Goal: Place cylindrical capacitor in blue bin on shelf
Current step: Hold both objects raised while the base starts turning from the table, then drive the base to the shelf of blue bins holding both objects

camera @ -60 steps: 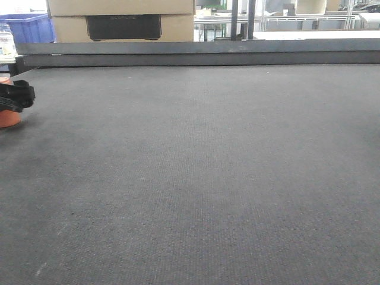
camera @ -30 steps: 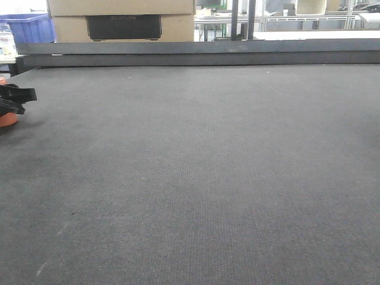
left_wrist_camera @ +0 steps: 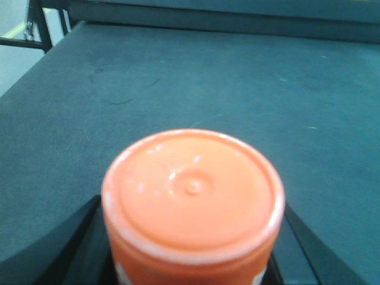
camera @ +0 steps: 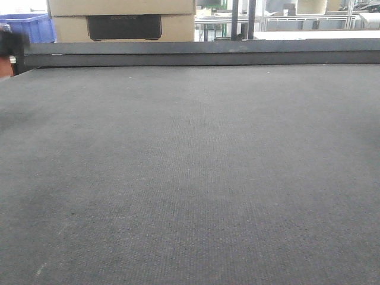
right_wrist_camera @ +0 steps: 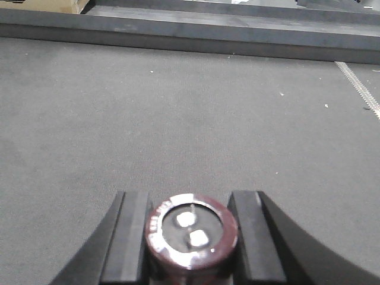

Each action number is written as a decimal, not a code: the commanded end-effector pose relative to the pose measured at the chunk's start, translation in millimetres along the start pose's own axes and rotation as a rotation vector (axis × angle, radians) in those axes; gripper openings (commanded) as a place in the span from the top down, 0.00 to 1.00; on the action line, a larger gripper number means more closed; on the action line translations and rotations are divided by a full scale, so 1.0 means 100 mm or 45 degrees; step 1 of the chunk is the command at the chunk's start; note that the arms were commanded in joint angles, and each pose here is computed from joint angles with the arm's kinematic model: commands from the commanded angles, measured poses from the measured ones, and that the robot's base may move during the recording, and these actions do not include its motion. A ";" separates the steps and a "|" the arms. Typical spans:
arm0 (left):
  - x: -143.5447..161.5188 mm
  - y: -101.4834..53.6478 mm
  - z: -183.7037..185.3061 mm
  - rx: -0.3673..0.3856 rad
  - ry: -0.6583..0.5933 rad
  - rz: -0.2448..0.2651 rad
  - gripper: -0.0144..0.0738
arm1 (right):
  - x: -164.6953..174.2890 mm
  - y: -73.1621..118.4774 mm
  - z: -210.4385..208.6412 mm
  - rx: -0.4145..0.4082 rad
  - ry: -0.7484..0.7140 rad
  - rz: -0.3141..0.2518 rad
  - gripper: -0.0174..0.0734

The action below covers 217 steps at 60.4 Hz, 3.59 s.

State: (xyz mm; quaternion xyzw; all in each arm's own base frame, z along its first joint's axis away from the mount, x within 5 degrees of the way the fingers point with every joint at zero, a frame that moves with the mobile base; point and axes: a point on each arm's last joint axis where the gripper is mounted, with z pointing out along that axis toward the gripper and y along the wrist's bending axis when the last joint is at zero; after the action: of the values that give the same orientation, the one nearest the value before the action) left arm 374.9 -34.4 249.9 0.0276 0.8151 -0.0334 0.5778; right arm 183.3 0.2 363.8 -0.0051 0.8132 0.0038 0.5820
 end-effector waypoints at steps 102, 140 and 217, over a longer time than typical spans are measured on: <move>-0.74 -0.22 -3.23 0.255 -0.090 0.117 0.96 | -0.02 0.09 -1.34 -0.132 -0.344 -0.076 0.98; -0.74 -0.22 -3.23 0.255 -0.090 0.117 0.96 | -0.02 0.09 -1.34 -0.132 -0.344 -0.076 0.98; -0.74 -0.22 -3.23 0.255 -0.090 0.117 0.96 | -0.02 0.09 -1.34 -0.132 -0.344 -0.076 0.98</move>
State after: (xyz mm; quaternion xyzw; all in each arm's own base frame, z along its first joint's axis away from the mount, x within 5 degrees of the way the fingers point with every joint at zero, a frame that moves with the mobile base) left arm 94.7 -28.5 425.4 0.1185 0.7912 -0.0845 0.5941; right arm 58.6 8.2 403.8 -0.0560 0.7378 0.0338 0.6719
